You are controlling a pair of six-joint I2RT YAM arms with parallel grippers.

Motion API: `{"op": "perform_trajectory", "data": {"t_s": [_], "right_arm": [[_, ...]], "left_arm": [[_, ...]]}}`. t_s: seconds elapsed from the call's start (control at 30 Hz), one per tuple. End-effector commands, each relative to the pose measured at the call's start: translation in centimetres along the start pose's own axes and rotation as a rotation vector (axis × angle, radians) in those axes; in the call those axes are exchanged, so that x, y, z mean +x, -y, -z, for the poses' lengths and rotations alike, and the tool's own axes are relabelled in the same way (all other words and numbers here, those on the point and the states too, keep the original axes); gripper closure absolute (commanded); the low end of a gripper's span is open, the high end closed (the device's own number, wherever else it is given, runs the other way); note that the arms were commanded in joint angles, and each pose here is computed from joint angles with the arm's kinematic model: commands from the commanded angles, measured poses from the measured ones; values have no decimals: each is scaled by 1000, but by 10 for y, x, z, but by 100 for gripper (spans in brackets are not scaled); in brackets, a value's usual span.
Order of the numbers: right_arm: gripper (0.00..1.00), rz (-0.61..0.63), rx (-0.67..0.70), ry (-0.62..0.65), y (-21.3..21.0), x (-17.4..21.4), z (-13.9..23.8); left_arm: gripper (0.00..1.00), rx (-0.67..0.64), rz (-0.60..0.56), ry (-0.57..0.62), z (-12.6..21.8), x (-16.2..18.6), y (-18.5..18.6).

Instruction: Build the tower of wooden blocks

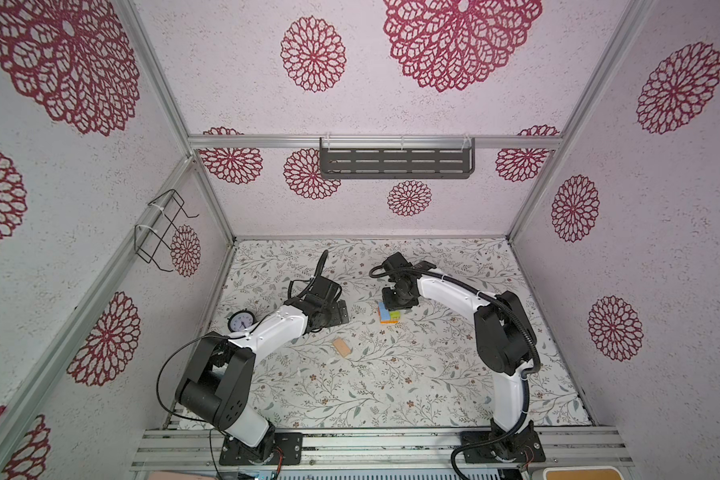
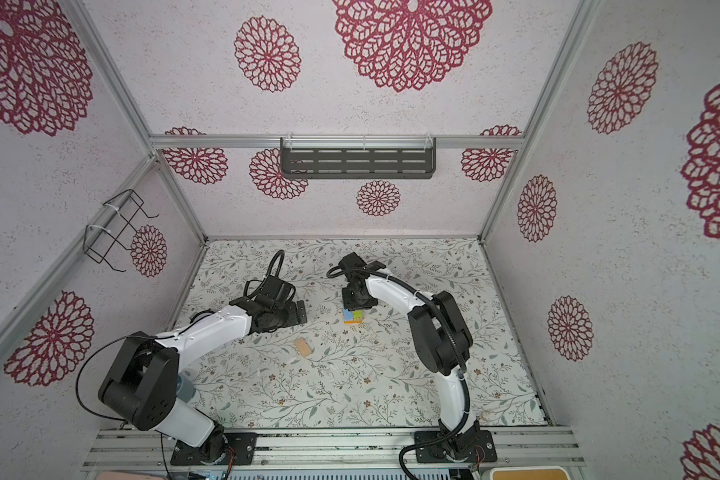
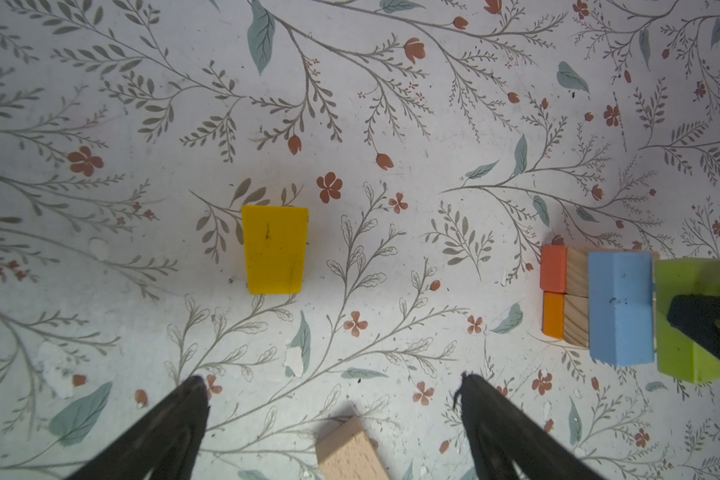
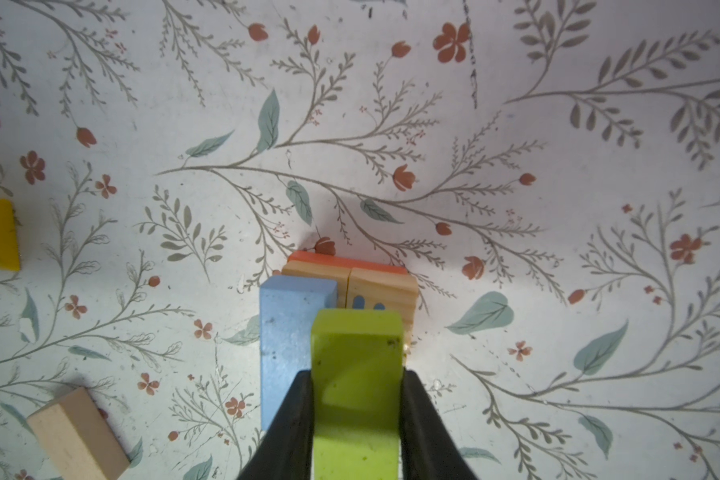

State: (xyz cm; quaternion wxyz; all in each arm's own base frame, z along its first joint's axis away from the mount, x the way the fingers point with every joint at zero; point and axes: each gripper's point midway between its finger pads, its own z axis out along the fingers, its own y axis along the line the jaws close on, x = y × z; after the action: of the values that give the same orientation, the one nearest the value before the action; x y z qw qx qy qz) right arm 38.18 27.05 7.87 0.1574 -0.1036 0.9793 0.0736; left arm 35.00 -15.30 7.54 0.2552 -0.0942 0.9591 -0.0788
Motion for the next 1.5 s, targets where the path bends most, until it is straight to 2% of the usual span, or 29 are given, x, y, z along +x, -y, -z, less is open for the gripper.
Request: {"op": "perform_trajectory", "data": {"t_s": [0.0, 0.8, 1.07, 1.4, 1.47], "right_arm": [[70, -5, -4, 27, 0, -12, 7], [69, -6, 10, 28, 3, -15, 4], [61, -7, 14, 34, 4, -16, 6], [59, -8, 11, 63, 4, -21, 19], [59, -6, 5, 78, 3, -22, 25]], "left_arm": [[3, -1, -3, 0, -4, 0, -3], [3, 1, -5, -5, -4, 0, -2], [3, 4, -4, -1, -1, -1, -2], [0, 16, -5, -3, 10, 2, -2], [3, 28, 3, -2, 14, 4, -2]]}}
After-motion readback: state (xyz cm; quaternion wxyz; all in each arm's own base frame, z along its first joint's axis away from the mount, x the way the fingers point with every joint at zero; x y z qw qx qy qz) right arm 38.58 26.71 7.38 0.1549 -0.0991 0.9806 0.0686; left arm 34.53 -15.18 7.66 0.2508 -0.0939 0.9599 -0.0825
